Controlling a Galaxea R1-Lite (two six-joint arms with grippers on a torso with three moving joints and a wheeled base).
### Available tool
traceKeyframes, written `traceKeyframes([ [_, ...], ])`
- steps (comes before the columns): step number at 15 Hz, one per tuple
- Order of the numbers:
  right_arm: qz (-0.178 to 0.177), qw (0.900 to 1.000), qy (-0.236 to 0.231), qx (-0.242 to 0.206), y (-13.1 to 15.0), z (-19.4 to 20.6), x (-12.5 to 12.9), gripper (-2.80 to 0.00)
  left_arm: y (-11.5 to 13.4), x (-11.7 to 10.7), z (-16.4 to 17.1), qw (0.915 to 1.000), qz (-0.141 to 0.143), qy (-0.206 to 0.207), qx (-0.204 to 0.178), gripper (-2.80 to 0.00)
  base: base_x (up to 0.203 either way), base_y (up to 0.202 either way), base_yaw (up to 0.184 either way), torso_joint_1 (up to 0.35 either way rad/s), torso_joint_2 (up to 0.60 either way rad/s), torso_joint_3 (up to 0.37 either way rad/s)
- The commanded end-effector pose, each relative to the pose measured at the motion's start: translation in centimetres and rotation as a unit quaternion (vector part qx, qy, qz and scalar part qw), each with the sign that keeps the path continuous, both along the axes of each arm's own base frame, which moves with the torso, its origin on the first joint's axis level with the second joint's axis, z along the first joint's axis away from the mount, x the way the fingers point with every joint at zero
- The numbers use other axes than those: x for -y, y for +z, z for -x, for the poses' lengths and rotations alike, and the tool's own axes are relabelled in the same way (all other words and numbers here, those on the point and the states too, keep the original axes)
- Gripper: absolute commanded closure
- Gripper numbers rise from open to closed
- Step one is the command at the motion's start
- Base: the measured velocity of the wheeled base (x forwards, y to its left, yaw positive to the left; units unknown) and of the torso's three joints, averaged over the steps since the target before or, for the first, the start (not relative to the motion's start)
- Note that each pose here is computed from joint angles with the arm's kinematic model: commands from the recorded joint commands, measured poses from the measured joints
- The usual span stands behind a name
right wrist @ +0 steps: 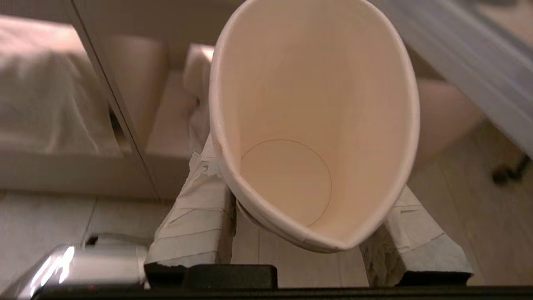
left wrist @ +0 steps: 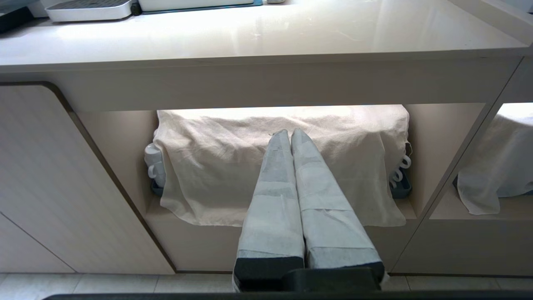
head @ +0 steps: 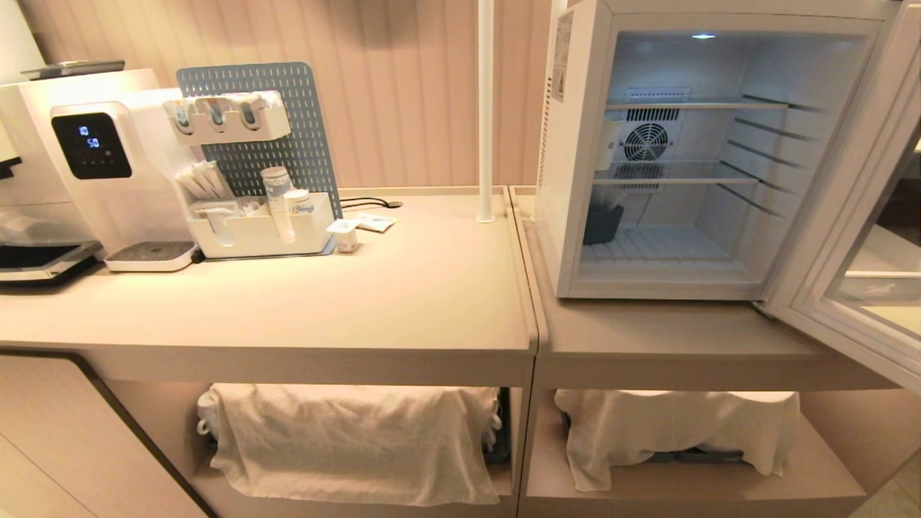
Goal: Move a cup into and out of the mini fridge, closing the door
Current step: Place the paper cup on the table
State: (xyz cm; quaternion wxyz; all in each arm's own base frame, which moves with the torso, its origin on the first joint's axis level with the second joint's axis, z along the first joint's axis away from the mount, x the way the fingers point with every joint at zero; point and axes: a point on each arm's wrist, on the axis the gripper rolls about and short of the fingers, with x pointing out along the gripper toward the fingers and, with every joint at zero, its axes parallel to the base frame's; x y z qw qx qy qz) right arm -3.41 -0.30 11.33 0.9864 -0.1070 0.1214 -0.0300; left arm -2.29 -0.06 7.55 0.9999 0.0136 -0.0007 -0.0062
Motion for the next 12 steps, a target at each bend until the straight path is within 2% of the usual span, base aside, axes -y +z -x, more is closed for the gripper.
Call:
traceKeyframes([
  [1, 0.000, 0.998, 0.012, 0.065, -2.3, 0.2, -0.1, 0.00, 0.0, 0.0, 0.0, 1.0000, 0.001, 0.000, 0.000, 0.00, 0.000, 0.000, 0.000, 0.000, 0.00, 0.000],
  [3, -0.026, 0.991, 0.032, 0.131, -2.6, -0.7, -0.2, 0.00, 0.0, 0.0, 0.0, 1.0000, 0.003, 0.000, 0.000, 0.00, 0.000, 0.000, 0.000, 0.000, 0.00, 0.000],
  [4, -0.041, 0.988, 0.040, 0.146, -2.5, -0.8, -0.3, 0.00, 0.0, 0.0, 0.0, 1.0000, 0.003, -0.001, 0.001, 0.00, 0.000, 0.000, 0.000, 0.000, 0.00, 0.000],
  [6, -0.075, 0.992, 0.045, 0.096, -3.8, -0.9, -0.3, 0.00, 0.0, 0.0, 0.0, 1.0000, 0.003, 0.000, 0.000, 0.00, 0.000, 0.000, 0.000, 0.000, 0.00, 0.000],
  [11, -0.069, 0.992, 0.045, 0.097, -3.8, -0.9, -0.3, 0.00, 0.0, 0.0, 0.0, 1.0000, 0.004, -0.001, 0.000, 0.00, 0.000, 0.000, 0.000, 0.000, 0.00, 0.000],
  [12, -0.056, 0.992, 0.048, 0.098, -3.8, -0.9, -0.3, 0.00, 0.0, 0.0, 0.0, 1.0000, 0.003, -0.001, 0.000, 0.00, 0.000, 0.000, 0.000, 0.000, 0.00, 0.000],
])
